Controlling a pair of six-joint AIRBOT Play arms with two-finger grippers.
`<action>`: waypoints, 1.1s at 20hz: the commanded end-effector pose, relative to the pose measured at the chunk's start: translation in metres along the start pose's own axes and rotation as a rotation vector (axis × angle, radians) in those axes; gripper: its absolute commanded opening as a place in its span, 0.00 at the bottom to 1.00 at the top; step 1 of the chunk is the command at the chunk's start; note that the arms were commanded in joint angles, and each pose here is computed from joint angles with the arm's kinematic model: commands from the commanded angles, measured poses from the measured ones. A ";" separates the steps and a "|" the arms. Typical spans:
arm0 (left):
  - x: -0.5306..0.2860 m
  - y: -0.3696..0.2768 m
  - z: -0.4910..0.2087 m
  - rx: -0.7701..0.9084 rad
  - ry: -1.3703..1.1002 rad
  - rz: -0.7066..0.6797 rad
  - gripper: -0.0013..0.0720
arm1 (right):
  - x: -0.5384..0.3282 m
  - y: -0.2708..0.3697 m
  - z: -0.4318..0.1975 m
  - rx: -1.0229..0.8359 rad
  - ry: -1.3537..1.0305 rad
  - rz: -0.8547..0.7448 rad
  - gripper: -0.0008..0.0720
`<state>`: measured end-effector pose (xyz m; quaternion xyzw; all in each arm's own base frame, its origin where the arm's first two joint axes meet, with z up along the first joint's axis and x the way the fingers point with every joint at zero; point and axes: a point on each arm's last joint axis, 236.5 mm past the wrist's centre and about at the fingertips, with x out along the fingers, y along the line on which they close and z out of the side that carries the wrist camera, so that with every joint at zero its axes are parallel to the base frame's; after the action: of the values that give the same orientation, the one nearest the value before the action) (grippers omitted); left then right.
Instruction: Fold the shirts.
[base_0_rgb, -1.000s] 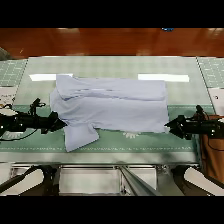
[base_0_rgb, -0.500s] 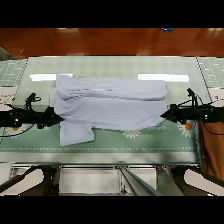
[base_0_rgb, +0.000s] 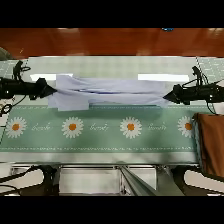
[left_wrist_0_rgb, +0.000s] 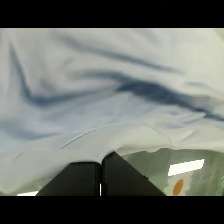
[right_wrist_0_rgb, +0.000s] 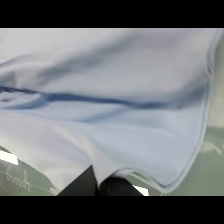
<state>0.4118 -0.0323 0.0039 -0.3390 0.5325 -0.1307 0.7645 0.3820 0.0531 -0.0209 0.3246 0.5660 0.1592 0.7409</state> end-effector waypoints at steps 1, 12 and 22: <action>0.021 -0.022 0.037 0.018 0.039 -0.031 0.04 | 0.015 0.003 0.035 -0.009 -0.045 -0.015 0.05; 0.079 0.002 0.078 -0.030 0.100 -0.035 0.04 | 0.041 -0.013 0.116 0.023 -0.164 -0.014 0.05; 0.101 0.009 0.079 -0.020 0.102 -0.026 0.04 | 0.070 -0.028 0.129 0.094 -0.159 0.035 0.05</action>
<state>0.5206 -0.0483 -0.0539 -0.3509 0.5660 -0.1499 0.7308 0.5183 0.0348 -0.0652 0.3714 0.5078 0.1188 0.7682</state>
